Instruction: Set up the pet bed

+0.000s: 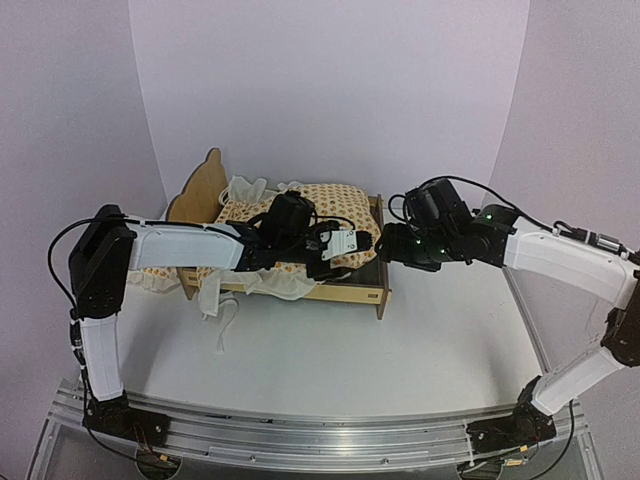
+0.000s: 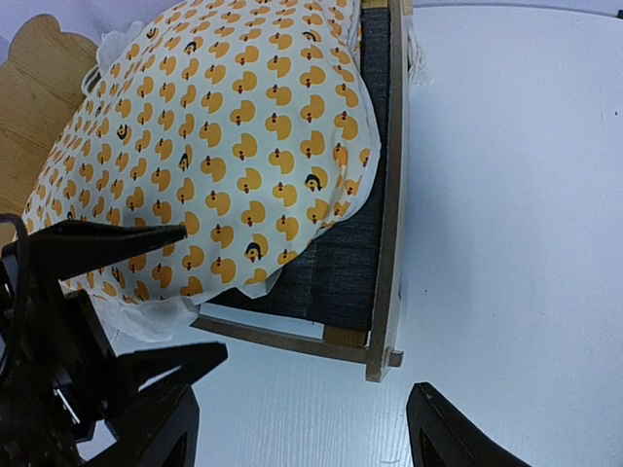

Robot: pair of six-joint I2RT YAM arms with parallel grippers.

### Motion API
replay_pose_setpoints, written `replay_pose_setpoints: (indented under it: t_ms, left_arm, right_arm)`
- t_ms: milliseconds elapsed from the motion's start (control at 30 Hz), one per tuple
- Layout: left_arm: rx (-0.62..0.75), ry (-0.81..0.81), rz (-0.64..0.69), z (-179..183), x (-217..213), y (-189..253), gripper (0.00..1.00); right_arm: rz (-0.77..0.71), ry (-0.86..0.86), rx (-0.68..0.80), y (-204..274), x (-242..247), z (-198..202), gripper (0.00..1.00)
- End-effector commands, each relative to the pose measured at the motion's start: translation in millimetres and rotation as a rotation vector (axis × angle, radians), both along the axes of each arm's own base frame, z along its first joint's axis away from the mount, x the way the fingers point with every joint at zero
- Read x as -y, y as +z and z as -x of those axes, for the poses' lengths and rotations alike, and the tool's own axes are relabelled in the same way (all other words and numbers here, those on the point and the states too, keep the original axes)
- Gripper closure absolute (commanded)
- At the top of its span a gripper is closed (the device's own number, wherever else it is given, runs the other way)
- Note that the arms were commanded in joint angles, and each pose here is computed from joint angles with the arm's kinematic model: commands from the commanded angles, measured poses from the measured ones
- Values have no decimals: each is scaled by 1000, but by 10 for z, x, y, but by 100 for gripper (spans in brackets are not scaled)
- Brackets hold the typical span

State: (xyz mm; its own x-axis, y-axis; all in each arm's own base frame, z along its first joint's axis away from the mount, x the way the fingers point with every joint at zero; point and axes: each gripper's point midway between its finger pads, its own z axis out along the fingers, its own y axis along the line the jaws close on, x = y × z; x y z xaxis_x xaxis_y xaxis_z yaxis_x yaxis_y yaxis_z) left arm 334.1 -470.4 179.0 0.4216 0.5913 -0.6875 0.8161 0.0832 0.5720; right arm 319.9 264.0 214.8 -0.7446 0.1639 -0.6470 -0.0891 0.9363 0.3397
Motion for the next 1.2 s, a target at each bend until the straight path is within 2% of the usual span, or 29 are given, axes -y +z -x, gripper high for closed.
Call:
replay_pose_setpoints:
  t_ms: [0, 233, 267, 300, 400, 433, 533, 700, 867, 1000, 1167]
  left_arm:
    - [110, 95, -19, -304, 43, 69, 34]
    - [53, 116, -128, -334, -155, -245, 33]
    - [59, 125, -135, -366, -167, -276, 36]
    - [66, 138, -134, -410, -169, -281, 47]
    - [125, 209, -76, -612, -167, -79, 94]
    - [140, 236, -51, -678, -181, 45, 99]
    - [101, 301, 37, -824, -264, 435, 100]
    - [-128, 329, 206, -912, -546, 1132, 100]
    - [-291, 303, 270, -772, -711, 1344, 100]
    - [-332, 322, 307, -789, -781, 1459, 100]
    - [-335, 319, 359, -809, -838, 1732, 100]
  right_arm:
    - [-33, -23, 34, 173, 102, 15, 28]
    - [-11, -9, 40, 161, 84, -27, 29]
    - [-9, -5, 39, 154, 70, -34, 30]
    - [-7, 0, 35, 142, 50, -41, 31]
    - [-7, 26, 31, 146, -11, -57, 33]
    - [-6, 38, 33, 155, -29, -56, 34]
    - [5, 82, 43, 188, -62, -40, 36]
    - [35, 182, 63, 188, -115, 7, 46]
    - [-16, 301, 79, 98, -330, -41, 56]
    - [-66, 280, 114, -22, -398, -308, 62]
    - [-40, 283, 149, -190, -632, -667, 68]
